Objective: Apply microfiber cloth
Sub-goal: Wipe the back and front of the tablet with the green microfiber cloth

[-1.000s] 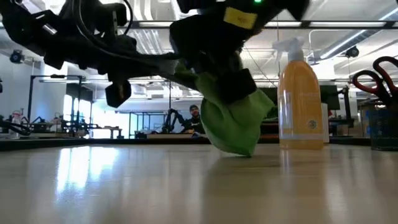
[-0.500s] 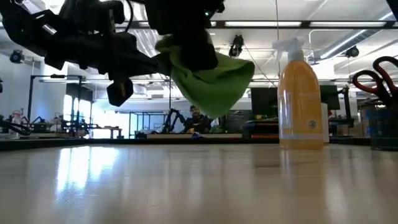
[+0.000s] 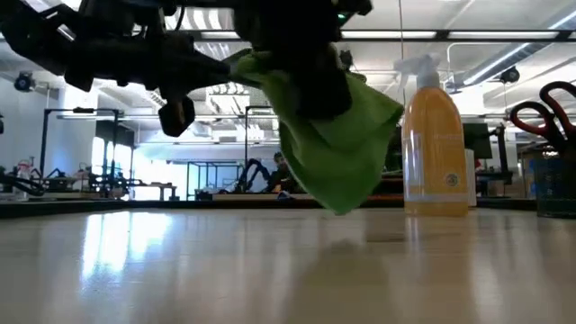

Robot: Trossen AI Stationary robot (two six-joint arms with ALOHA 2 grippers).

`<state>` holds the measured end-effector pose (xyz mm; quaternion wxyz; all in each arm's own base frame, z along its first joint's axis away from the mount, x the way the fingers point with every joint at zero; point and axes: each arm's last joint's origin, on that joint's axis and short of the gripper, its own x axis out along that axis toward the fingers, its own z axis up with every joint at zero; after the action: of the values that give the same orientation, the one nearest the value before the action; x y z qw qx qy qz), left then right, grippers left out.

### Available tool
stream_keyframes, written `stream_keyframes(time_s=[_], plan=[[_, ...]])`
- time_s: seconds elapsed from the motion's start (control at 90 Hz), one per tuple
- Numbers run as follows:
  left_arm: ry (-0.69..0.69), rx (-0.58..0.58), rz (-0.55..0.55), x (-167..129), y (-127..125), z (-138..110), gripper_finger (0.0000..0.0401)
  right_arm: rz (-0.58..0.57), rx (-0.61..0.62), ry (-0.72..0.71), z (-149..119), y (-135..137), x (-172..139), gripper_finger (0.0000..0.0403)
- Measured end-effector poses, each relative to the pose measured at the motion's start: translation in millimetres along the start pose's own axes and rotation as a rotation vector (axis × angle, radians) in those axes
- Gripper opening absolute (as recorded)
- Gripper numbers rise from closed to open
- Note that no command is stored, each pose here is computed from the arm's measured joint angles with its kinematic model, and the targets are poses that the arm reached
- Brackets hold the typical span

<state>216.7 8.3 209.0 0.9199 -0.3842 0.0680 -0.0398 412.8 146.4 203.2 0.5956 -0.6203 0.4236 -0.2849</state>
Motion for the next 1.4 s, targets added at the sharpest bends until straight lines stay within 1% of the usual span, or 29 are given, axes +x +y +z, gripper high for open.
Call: stream_keyframes(time_s=[0.089,0.256,0.533,0.6,0.689,0.811,0.933,1.167,1.311,1.4], plan=[[-0.005,0.011,-0.004,0,-1,1,0.0010,-0.020,-0.010,0.026,-8,7,-7,0.0000],[-0.023,0.017,-0.020,-2,-3,3,0.0010,-0.131,-0.055,0.094,-27,13,-12,0.0000],[-0.003,0.020,-0.014,-2,-2,2,0.0010,-0.137,-0.067,0.121,-49,12,-5,0.0000],[-0.001,0.026,-0.015,-2,-2,1,0.0010,-0.138,-0.056,0.122,-54,12,-5,0.0000],[-0.001,0.038,-0.014,-2,-2,1,0.0010,-0.131,-0.010,0.123,-60,10,-4,0.0000],[-0.003,0.048,0.006,-3,0,3,0.0010,-0.076,0.036,0.133,-61,12,-4,0.0000],[-0.025,0.039,0.011,-5,1,7,0.0010,-0.042,0.043,0.141,-62,15,-3,0.0000],[-0.101,0.037,0.020,-13,-5,15,0.0010,-0.033,0.051,0.142,-63,21,-2,0.0000],[-0.141,0.040,0.031,-18,-8,19,0.0010,-0.024,0.075,0.122,-56,23,-5,0.0000],[-0.169,0.043,0.043,-19,-9,21,0.0010,-0.019,0.069,0.107,-49,23,-6,0.0000]])
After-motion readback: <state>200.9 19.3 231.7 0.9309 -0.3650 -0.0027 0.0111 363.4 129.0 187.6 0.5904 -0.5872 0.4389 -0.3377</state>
